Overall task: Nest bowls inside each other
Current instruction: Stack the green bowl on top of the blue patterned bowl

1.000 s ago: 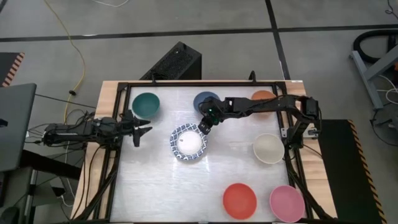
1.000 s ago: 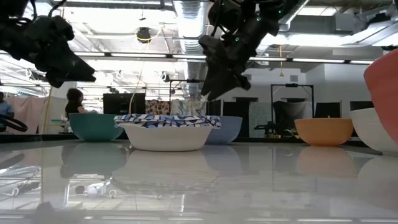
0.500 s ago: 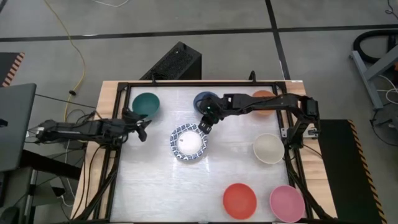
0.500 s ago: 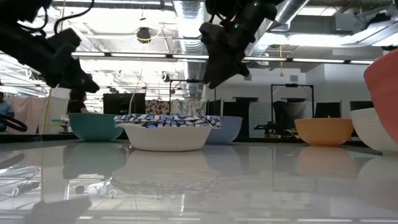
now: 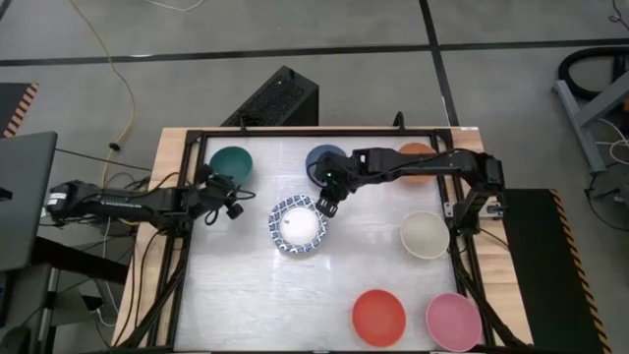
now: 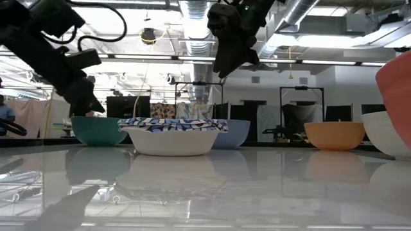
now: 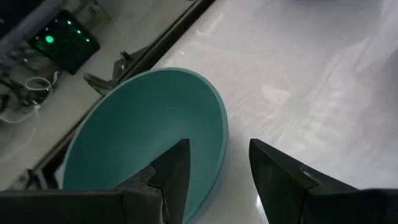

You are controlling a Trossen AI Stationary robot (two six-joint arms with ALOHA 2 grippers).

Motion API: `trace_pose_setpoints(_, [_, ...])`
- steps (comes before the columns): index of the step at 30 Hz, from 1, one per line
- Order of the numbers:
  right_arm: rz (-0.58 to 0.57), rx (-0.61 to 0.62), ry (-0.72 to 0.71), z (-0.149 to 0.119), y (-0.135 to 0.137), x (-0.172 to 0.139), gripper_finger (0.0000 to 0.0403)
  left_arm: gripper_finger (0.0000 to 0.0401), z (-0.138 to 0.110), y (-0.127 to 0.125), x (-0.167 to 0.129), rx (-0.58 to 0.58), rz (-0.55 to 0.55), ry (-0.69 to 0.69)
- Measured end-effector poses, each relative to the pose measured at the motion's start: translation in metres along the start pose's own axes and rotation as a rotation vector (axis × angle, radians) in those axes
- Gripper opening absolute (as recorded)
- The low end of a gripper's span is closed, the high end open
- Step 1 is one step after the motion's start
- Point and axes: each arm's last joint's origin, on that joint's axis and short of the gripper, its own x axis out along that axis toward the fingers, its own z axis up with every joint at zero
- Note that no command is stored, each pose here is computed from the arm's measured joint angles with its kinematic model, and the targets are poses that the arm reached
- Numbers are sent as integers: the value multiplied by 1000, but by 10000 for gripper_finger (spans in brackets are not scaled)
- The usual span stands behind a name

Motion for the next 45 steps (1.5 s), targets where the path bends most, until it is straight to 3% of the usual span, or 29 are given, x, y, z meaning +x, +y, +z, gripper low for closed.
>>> trace_pose_setpoints(5, [2, -26, 7, -2, 4, 0, 146, 156, 6, -3, 8, 46, -73, 61])
trace_pose_setpoints(10, [2, -34, 14, -3, 6, 0, 146, 156, 2, -1, 20, 49, 12, 140])
trace_pose_setpoints(15, [4, -51, 31, -7, 10, -1, 146, 147, -4, 2, 33, 49, 30, 227])
trace_pose_setpoints(18, [10, -60, 32, -8, 14, -1, 146, 116, -7, 4, 39, 45, 41, 273])
trace_pose_setpoints(22, [17, -70, 34, -10, 18, -1, 146, 37, -10, 6, 47, 33, 46, 311])
trace_pose_setpoints(24, [19, -72, 34, -10, 19, -1, 146, 11, -9, 6, 50, 17, 56, 307])
trace_pose_setpoints(34, [-81, -18, -8, -11, 19, -1, 146, 1, -3, 2, 50, -3, 27, 244])
trace_pose_setpoints(45, [-235, -2, -76, -8, 15, -2, 146, 0, 12, -23, 37, 234, -185, 109])
